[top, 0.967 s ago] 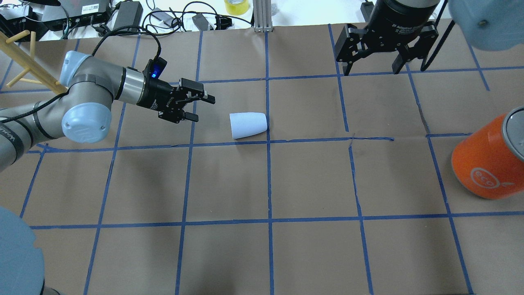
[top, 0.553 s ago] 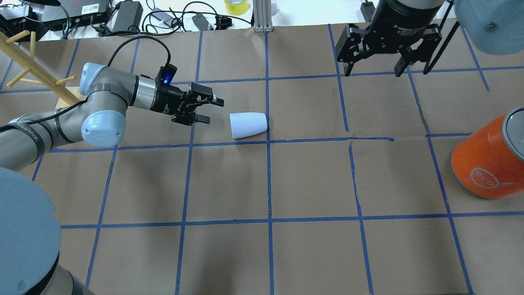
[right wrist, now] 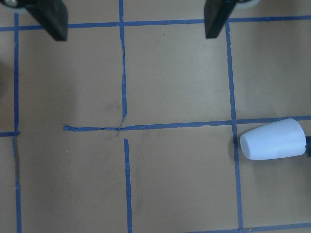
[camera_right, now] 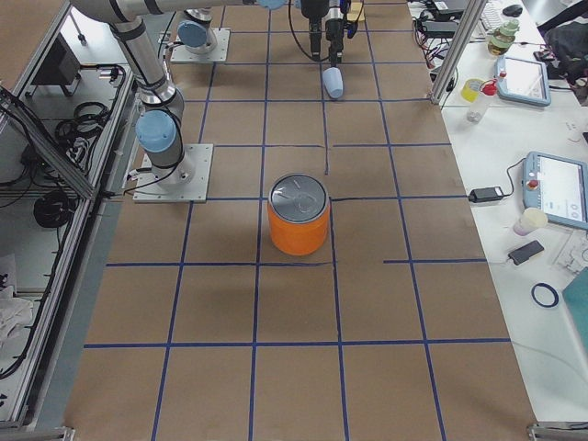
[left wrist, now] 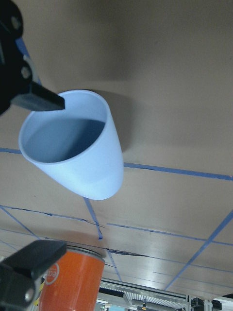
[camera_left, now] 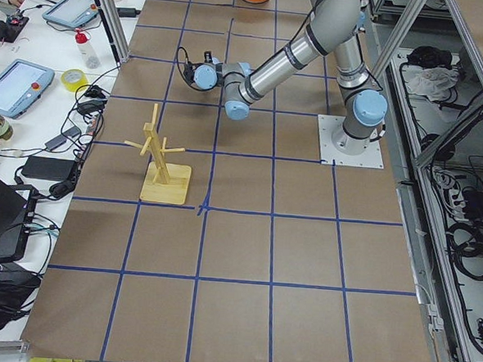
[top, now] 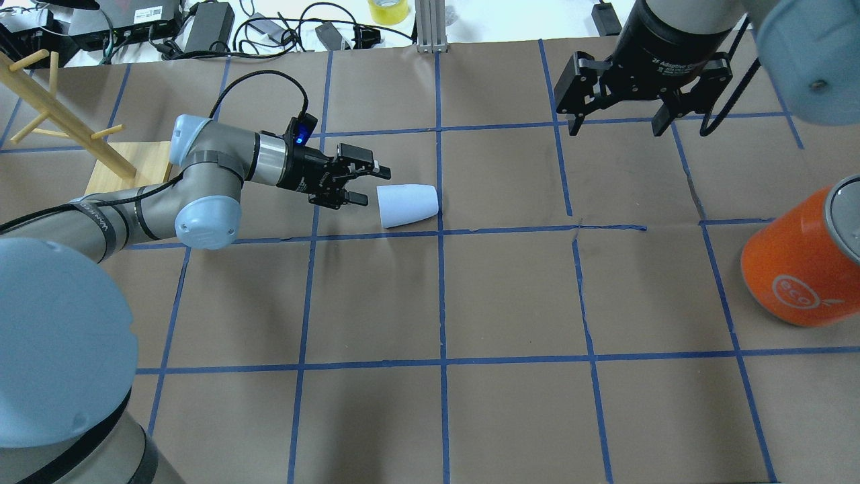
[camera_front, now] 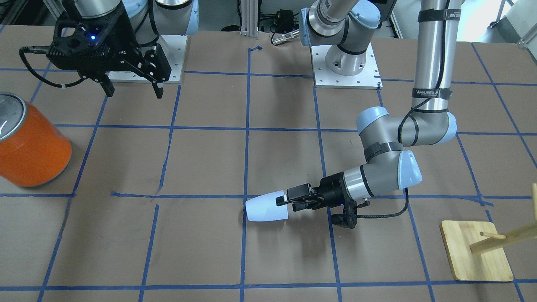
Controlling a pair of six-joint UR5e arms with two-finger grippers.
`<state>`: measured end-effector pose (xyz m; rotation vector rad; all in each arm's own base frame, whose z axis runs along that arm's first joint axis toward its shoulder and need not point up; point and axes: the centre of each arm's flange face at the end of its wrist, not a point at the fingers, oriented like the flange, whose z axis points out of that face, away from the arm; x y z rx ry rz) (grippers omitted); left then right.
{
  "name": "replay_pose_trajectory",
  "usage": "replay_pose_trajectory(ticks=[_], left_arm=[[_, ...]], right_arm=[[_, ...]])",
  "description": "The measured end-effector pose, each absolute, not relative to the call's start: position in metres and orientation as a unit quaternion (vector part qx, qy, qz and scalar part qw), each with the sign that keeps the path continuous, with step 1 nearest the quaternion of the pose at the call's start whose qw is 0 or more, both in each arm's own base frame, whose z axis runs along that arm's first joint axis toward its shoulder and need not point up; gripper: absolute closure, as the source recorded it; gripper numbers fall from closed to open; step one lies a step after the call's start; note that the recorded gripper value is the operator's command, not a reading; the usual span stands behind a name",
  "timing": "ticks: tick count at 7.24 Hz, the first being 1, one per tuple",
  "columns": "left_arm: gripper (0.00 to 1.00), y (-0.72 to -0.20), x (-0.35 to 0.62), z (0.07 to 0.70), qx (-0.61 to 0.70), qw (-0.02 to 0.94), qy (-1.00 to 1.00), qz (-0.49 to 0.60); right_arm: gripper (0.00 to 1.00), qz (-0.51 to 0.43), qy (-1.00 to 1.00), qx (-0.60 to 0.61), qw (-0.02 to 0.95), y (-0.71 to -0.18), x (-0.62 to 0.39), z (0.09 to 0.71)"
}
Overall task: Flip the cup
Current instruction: 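Reach the left gripper sideways to the cup's open mouth and grasp its rim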
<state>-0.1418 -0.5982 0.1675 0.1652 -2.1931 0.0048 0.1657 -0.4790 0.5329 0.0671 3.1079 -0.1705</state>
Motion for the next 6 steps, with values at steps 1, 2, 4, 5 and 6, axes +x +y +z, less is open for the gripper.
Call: replay_pose_trajectory(ticks=[1,2,4,5,6], left_arm=[[0.15,-0.599,-0.15,0.162,0.07,0.462,-0.884,-0.001],[0.43,-0.599,-0.156,0.161,0.072,0.472,-0.879,-0.003],[0.81,-0.6,-0.16,0.161,0.085,0.478,-0.874,-0.008],[0.94,-0.601,-0.16,0.163,0.09,0.478,-0.874,-0.01],[1.0,-0.602,-0.16,0.164,0.092,0.478,-0.873,-0.01]], right_arm=[[0.0,-0.067,0.997,0.022,0.015,-0.484,0.166,0.54],[0.0,-0.074,0.997,0.022,0.016,-0.493,0.166,0.545],[0.0,-0.074,0.997,0.023,0.016,-0.504,0.167,0.547],[0.0,-0.071,0.997,0.023,0.015,-0.505,0.167,0.546],[0.0,-0.07,0.997,0.023,0.015,-0.505,0.167,0.545]])
